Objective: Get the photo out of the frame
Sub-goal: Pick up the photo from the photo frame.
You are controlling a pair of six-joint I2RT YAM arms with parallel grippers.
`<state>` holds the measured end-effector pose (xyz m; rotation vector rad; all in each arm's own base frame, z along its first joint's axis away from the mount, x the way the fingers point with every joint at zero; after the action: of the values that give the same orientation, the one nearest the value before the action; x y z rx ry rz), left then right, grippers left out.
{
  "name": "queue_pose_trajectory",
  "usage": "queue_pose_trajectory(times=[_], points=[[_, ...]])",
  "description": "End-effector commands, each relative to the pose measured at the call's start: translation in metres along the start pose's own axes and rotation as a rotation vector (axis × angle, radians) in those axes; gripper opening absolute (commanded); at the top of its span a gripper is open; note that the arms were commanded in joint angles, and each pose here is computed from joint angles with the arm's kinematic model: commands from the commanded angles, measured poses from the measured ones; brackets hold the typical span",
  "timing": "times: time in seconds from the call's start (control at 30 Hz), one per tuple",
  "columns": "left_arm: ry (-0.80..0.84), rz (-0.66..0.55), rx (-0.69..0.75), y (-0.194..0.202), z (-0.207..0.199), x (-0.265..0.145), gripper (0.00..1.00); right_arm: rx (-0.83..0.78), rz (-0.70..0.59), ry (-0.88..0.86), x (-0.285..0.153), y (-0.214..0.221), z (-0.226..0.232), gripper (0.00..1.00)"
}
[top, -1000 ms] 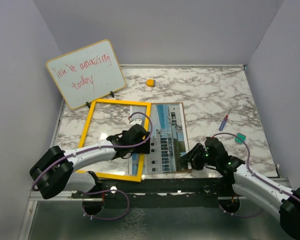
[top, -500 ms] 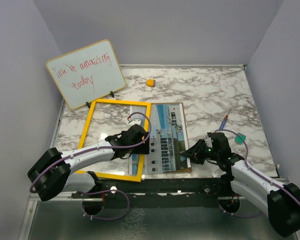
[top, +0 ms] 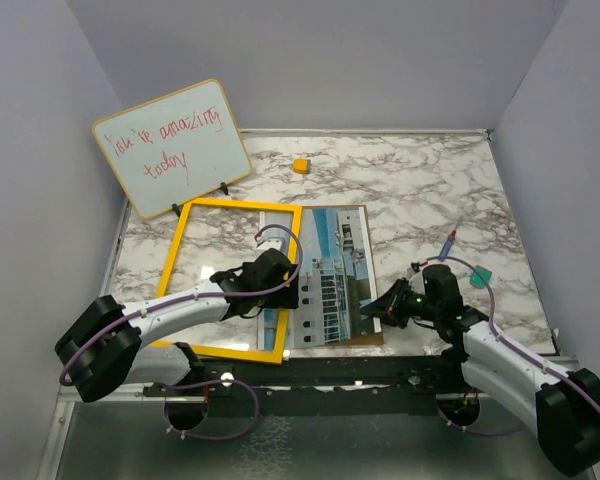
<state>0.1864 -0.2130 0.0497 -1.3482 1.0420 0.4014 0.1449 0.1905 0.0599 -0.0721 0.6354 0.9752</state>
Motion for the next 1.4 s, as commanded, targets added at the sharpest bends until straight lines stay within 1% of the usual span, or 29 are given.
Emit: queue_pose_trajectory(times=[0.0,0.03,0.07,0.13,0.17,0.23,0.27,0.43,0.6,0.73,0.93,1.07,1.13,1.2,1.23,1.37], points=[[0.016,-0.011,-0.012,-0.008,-0.006,-0.002,0.88,-0.017,0.039,-0.029,-0.002,0.006,0.000,0.10],[0.016,-0.011,-0.012,-0.007,-0.006,-0.002,0.88,-0.012,0.046,-0.043,-0.002,0.008,0.001,0.10],[0.016,-0.012,-0.013,-0.008,-0.006,-0.002,0.88,-0.002,0.051,-0.052,-0.001,0.008,0.001,0.14],[0.017,-0.014,-0.014,-0.008,-0.006,-0.001,0.88,0.011,0.046,-0.068,0.000,0.007,0.001,0.25],[0.016,-0.012,-0.014,-0.008,-0.006,-0.001,0.88,0.012,0.038,-0.073,0.001,0.006,0.001,0.29],[0.018,-0.011,-0.016,-0.007,-0.006,-0.001,0.88,0.009,0.019,-0.079,0.002,0.002,0.002,0.33],[0.020,-0.012,-0.018,-0.007,-0.006,-0.002,0.88,0.005,0.009,-0.082,0.003,0.000,0.004,0.33],[0.023,-0.019,-0.024,-0.007,-0.006,-0.004,0.88,-0.015,0.011,-0.106,0.007,-0.003,0.014,0.21],[0.025,-0.026,-0.028,-0.007,-0.006,-0.006,0.88,-0.008,0.033,-0.086,0.013,-0.005,0.014,0.08],[0.022,-0.034,-0.028,-0.008,-0.004,-0.008,0.88,-0.012,0.039,-0.072,0.017,-0.007,0.011,0.01],[0.013,-0.037,-0.025,-0.008,-0.002,-0.008,0.88,-0.020,0.047,-0.053,0.019,-0.007,0.010,0.00],[0.005,-0.045,-0.028,-0.010,-0.001,-0.011,0.88,-0.046,0.027,-0.052,0.016,-0.009,0.012,0.00],[-0.005,-0.058,-0.031,-0.013,0.001,-0.013,0.89,-0.045,0.060,-0.107,0.012,-0.003,0.023,0.00],[-0.020,-0.076,-0.042,-0.015,0.004,-0.014,0.89,-0.018,0.103,-0.226,0.006,0.005,0.042,0.01],[-0.026,-0.084,-0.049,-0.016,0.006,-0.016,0.89,0.000,0.116,-0.257,0.004,0.007,0.048,0.01],[-0.034,-0.104,-0.059,-0.019,0.008,-0.019,0.90,-0.016,0.130,-0.229,0.005,0.006,0.050,0.01]])
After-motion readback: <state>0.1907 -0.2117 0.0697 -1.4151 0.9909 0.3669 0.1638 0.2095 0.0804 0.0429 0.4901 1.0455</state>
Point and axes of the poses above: each gripper's point midway between its finger pads, its own x axis out along the fingers, its own z axis along the line the jaws close on, y = z × x, the point moved 1 cm from there along -x, back along the fingers, and after that the axes turned 14 degrees about x, right-handed, at the moved point
